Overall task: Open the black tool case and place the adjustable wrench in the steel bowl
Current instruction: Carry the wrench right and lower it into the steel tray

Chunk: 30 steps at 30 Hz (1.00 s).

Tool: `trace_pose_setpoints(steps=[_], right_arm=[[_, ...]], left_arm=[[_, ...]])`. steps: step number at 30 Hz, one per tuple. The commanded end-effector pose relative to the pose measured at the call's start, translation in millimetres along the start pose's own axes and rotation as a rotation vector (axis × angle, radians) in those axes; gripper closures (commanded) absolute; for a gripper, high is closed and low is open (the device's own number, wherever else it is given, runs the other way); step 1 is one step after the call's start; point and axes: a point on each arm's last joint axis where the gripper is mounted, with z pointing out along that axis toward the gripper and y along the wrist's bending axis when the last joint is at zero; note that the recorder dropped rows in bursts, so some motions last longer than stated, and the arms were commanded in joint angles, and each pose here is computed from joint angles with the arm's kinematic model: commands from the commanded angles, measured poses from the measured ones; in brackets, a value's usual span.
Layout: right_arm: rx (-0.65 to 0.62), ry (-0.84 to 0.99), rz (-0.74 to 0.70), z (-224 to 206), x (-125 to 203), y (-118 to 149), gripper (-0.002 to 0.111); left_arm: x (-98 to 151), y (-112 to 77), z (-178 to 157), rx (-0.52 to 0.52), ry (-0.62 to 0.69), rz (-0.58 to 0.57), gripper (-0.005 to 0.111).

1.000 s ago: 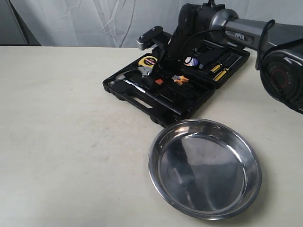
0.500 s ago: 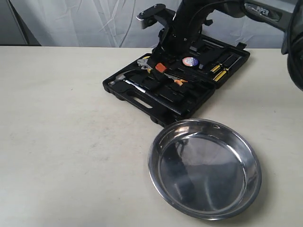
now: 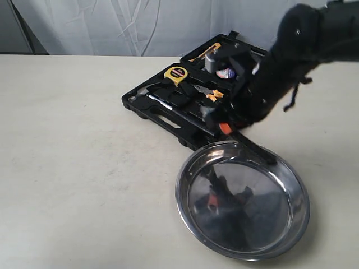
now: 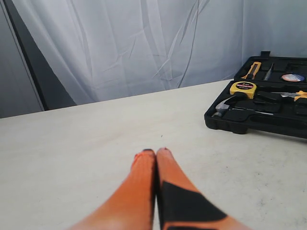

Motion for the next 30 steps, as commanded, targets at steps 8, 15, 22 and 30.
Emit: trace_pose_setpoints(steps=[8, 15, 22, 30], right_arm=[[0.049, -0.026, 0.1, 12, 71, 2, 0.109], [0.054, -0.005, 0.128, 28, 73, -2, 0.109], [0.025, 0.051, 0.156, 51, 79, -3, 0.074], [-0.03, 0.053, 0.166, 29, 78, 6, 0.069]], left_arm=[[-1, -0.2, 0, 0.004, -0.005, -0.002, 0.106], [-1, -0.2, 0, 0.004, -0.005, -0.002, 0.106], [-1, -0.2, 0, 0.004, -0.005, -0.002, 0.106], [-1, -0.2, 0, 0.004, -0.005, -0.002, 0.106]])
